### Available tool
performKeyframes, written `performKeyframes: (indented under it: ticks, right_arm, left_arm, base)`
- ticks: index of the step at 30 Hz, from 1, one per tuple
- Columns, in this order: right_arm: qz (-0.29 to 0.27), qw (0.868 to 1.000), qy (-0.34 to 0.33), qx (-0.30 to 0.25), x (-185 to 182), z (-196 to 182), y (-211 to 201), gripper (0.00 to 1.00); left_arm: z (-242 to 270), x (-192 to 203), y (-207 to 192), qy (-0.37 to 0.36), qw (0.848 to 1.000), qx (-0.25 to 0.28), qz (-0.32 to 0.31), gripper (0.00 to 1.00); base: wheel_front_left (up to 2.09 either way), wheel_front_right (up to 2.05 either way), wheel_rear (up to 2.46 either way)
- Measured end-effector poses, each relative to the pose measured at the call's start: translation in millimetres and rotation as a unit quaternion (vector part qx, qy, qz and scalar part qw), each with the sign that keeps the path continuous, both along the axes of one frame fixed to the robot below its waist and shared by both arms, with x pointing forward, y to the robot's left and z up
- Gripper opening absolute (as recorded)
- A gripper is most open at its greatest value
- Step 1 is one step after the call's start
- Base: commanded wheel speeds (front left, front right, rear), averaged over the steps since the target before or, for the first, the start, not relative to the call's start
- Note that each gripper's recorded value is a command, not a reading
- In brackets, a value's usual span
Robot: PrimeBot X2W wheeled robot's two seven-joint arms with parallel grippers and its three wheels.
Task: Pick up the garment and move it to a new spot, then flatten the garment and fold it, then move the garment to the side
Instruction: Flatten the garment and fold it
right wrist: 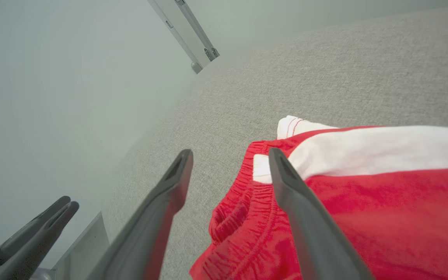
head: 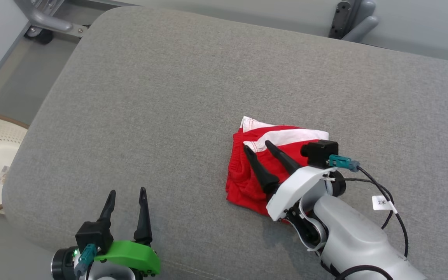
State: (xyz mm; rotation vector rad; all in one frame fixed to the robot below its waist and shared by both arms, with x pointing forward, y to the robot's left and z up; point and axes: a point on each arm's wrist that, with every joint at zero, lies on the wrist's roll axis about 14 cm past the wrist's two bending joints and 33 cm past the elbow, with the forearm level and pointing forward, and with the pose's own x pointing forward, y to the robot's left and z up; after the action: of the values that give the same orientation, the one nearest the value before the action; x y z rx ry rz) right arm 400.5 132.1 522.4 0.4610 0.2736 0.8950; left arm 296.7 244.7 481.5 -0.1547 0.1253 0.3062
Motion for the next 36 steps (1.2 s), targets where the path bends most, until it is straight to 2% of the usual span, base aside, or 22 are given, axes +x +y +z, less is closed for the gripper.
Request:
performKeyframes:
  ticks: [2,5,7,15,19,30,36]
  right_arm:
    - [-0.016,1.000,-0.008,-0.005,7.3,-0.1,-11.7,1.00]
    - [-0.088,0.994,-0.062,-0.028,42.3,14.0,-63.2,1.00]
    - [-0.130,0.987,-0.078,-0.046,49.8,12.0,-95.3,1.00]
    - [-0.256,0.957,-0.092,-0.102,37.2,-5.4,-192.5,1.00]
    - [-0.310,0.939,-0.096,-0.114,28.0,-3.9,-231.1,1.00]
    - [-0.379,0.903,-0.143,-0.145,-3.7,19.9,-284.2,1.00]
    - [-0.397,0.893,-0.151,-0.149,-20.2,25.8,-297.7,1.00]
  left_arm:
    - [3.5,3.3,1.8,-0.006,1.000,0.003,0.001,1.00]
    - [9.0,13.2,-1.5,-0.015,1.000,0.009,-0.010,1.00]
    - [11.6,19.6,-6.2,-0.020,1.000,0.011,-0.020,1.00]
    - [16.2,43.3,-28.2,-0.032,0.997,0.013,-0.063,1.00]
    - [17.1,52.7,-38.2,-0.034,0.996,0.015,-0.081,1.00]
    - [19.1,60.5,-60.9,-0.039,0.992,0.023,-0.121,1.00]
    - [24.1,59.4,-65.1,-0.046,0.990,0.026,-0.129,1.00]
  base:
    - [0.00,0.00,0.00]
    - [0.00,0.00,0.00]
    - [0.00,0.00,0.00]
    - [0.00,0.00,0.00]
    - [0.00,0.00,0.00]
    - [0.00,0.00,0.00]
    - [0.00,0.00,0.00]
